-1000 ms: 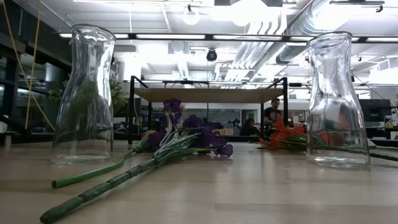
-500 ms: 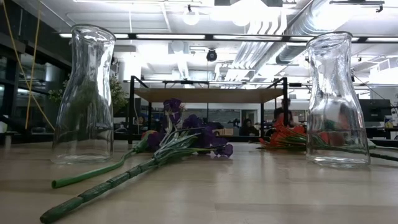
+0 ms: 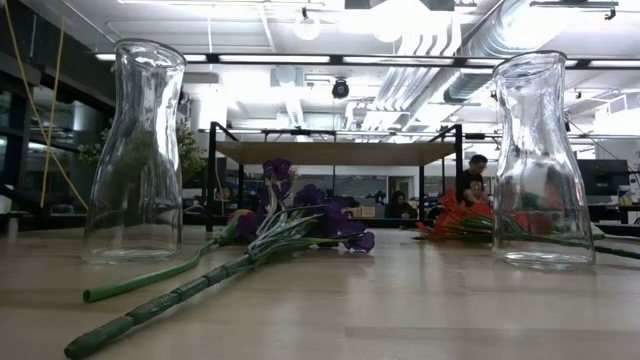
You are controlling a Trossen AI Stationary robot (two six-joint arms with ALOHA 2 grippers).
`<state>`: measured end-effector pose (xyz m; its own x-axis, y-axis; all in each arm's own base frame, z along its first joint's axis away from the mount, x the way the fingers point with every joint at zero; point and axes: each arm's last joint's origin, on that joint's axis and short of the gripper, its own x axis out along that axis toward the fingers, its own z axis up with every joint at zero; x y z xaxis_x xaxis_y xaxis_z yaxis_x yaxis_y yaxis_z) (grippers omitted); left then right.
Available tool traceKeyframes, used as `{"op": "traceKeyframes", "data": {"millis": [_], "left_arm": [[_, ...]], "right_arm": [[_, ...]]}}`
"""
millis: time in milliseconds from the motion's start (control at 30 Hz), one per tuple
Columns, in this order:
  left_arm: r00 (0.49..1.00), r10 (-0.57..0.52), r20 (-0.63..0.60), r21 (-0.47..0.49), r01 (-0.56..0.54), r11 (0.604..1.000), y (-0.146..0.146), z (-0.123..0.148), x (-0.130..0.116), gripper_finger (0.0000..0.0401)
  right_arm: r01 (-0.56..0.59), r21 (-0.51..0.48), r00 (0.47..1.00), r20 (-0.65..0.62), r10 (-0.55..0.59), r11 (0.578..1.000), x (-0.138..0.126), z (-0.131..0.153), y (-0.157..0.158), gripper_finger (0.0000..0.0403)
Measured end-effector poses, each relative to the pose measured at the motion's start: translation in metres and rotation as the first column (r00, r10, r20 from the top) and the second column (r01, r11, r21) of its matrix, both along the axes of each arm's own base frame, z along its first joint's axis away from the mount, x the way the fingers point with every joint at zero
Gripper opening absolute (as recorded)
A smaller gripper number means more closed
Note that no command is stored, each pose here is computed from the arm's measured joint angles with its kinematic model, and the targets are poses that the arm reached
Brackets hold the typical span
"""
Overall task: Pick and place flowers into a vace then onto a shelf
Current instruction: Put the blue flowers into the right transparent vase
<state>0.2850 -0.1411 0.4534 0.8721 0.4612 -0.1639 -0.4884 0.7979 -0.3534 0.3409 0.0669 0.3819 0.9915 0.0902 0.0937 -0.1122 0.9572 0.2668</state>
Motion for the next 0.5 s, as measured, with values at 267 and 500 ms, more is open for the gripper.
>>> {"op": "traceKeyframes", "data": {"millis": [267, 500], "left_arm": [[1.0, 0.01, -0.002, 0.003, -0.01, 1.0, -0.0018, -0.0027, 0.0032, 0.0039], [1.0, 0.009, -0.006, 0.005, -0.009, 1.0, -0.0021, -0.0036, 0.0038, 0.0039]], "right_arm": [[-0.007, -0.004, 1.0, -0.022, 0.007, 1.0, 0.0003, -0.0023, 0.0002, 0.0303], [-0.008, -0.004, 1.0, -0.023, 0.008, 1.0, 0.0002, -0.0024, 0.0004, 0.0298]]}}
